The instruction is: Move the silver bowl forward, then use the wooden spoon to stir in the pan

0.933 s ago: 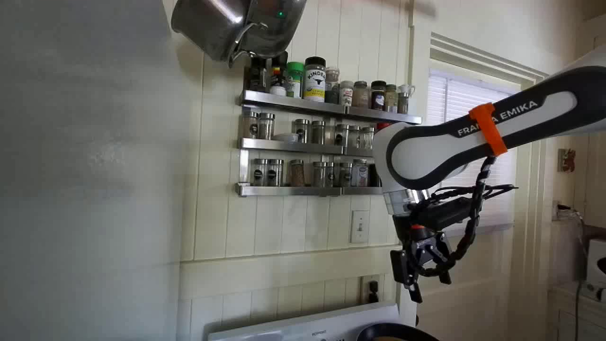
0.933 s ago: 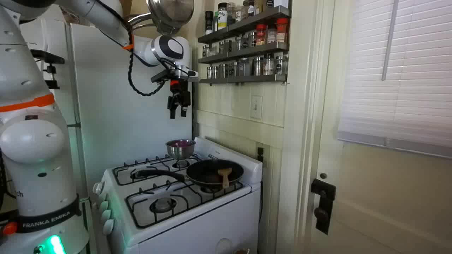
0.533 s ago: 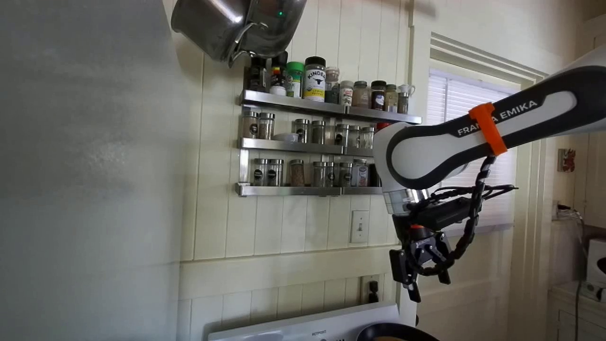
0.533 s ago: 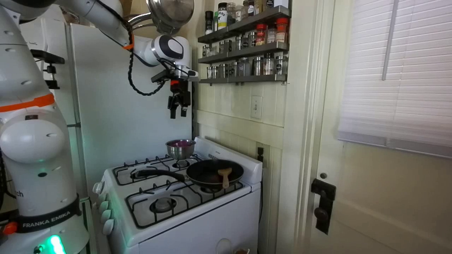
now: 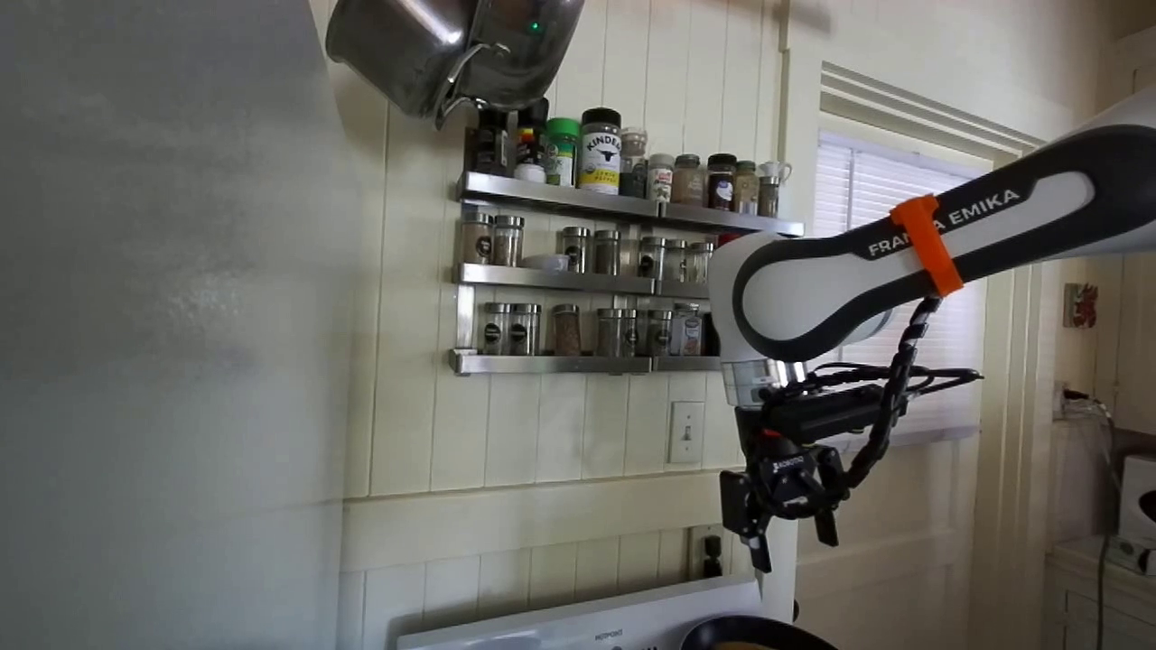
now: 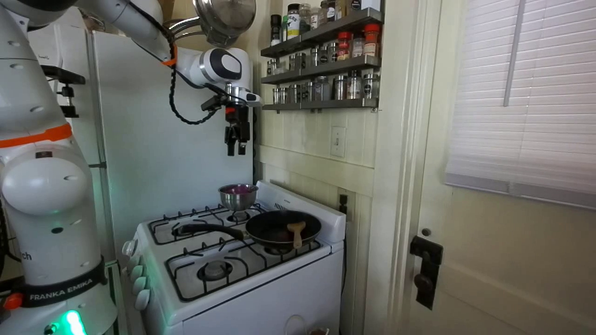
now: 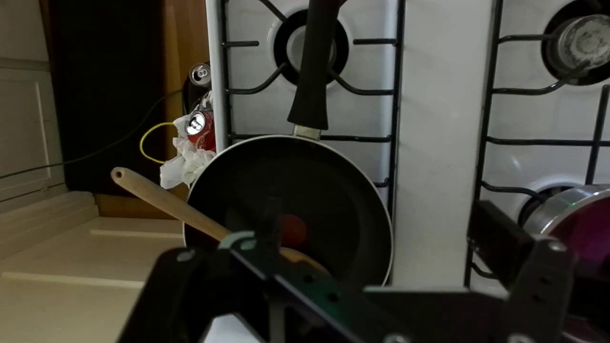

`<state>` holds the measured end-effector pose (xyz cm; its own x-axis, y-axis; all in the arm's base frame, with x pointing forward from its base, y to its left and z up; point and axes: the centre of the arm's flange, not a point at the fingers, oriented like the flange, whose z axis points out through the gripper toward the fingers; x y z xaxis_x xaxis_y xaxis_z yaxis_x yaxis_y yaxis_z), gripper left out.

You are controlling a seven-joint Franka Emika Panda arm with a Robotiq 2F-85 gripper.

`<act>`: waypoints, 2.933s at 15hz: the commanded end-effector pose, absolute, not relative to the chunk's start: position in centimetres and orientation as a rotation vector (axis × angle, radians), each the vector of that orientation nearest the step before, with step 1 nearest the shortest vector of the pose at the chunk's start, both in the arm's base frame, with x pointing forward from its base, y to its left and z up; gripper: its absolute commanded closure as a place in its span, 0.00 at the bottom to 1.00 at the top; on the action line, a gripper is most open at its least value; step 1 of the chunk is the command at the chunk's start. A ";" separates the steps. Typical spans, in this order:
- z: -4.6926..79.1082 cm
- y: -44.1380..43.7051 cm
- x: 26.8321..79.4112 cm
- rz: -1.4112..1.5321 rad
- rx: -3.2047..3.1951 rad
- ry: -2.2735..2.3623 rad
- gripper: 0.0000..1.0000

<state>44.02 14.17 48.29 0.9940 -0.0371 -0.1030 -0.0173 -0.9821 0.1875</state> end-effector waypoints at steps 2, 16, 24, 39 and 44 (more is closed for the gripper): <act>48.3 14.1 44.0 -0.158 2.950 -0.041 0.00; 41.8 13.2 41.8 -0.007 3.061 -0.010 0.00; 33.4 20.2 41.9 0.183 3.035 0.286 0.00; 33.3 20.2 45.2 0.593 2.934 0.064 0.00; 31.7 21.1 45.7 0.620 2.850 -0.055 0.00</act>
<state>45.75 19.10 34.54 0.9054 0.0387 0.4228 -0.0413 -0.9831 0.1783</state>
